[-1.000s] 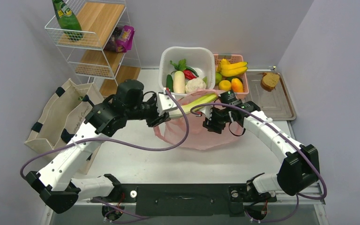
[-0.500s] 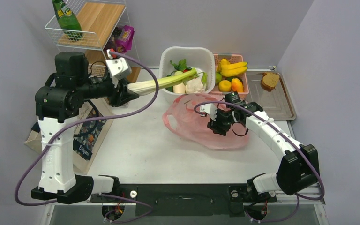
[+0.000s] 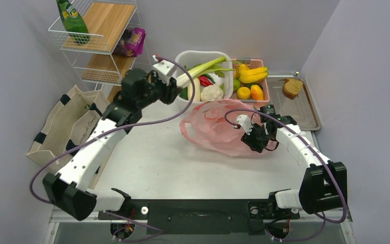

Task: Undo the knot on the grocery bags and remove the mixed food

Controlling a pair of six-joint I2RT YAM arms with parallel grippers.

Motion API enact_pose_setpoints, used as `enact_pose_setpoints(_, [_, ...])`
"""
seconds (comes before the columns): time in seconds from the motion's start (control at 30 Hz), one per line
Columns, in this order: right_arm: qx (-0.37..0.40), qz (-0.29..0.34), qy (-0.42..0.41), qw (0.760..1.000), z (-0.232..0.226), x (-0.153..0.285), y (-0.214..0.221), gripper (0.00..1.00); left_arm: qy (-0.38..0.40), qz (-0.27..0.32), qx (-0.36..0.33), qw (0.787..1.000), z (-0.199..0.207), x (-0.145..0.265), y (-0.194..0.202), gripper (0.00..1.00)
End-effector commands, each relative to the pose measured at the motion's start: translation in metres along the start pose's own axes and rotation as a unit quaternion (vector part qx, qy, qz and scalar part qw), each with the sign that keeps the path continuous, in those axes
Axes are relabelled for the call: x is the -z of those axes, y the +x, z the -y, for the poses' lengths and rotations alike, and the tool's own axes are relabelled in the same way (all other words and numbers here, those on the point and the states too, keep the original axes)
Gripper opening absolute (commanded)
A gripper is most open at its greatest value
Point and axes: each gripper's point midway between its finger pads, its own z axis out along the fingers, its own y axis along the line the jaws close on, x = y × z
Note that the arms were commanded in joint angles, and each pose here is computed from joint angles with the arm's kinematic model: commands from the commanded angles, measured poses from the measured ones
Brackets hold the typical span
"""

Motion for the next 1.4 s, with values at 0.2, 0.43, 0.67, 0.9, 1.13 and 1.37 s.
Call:
enact_pose_setpoints(0.2, [-0.08, -0.08, 0.082, 0.99, 0.018, 0.035, 0.075, 0.47, -0.23, 0.186, 0.013, 0.955, -0.06, -0.121, -0.052, 0.0])
enact_pose_setpoints(0.43, [-0.126, -0.135, 0.102, 0.977, 0.018, 0.063, 0.124, 0.45, -0.202, 0.142, 0.017, 0.969, -0.054, -0.209, 0.018, 0.0])
enact_pose_setpoints(0.67, [-0.165, -0.177, 0.114, 0.964, 0.015, 0.1, 0.163, 0.43, -0.155, 0.082, 0.048, 0.983, -0.033, -0.251, 0.069, 0.04])
enact_pose_setpoints(0.9, [-0.217, -0.165, 0.128, 0.953, 0.019, 0.127, 0.176, 0.49, -0.116, 0.018, 0.067, 0.991, -0.018, -0.236, 0.077, 0.65])
enact_pose_setpoints(1.13, [-0.228, -0.065, 0.099, 0.966, 0.016, 0.145, 0.126, 0.62, -0.022, -0.022, 0.051, 0.998, 0.009, -0.179, 0.044, 0.71])
enact_pose_setpoints(1.37, [-0.17, 0.039, 0.106, 0.979, 0.005, 0.185, 0.066, 0.68, 0.091, -0.041, 0.094, 0.991, -0.003, -0.08, 0.019, 0.74])
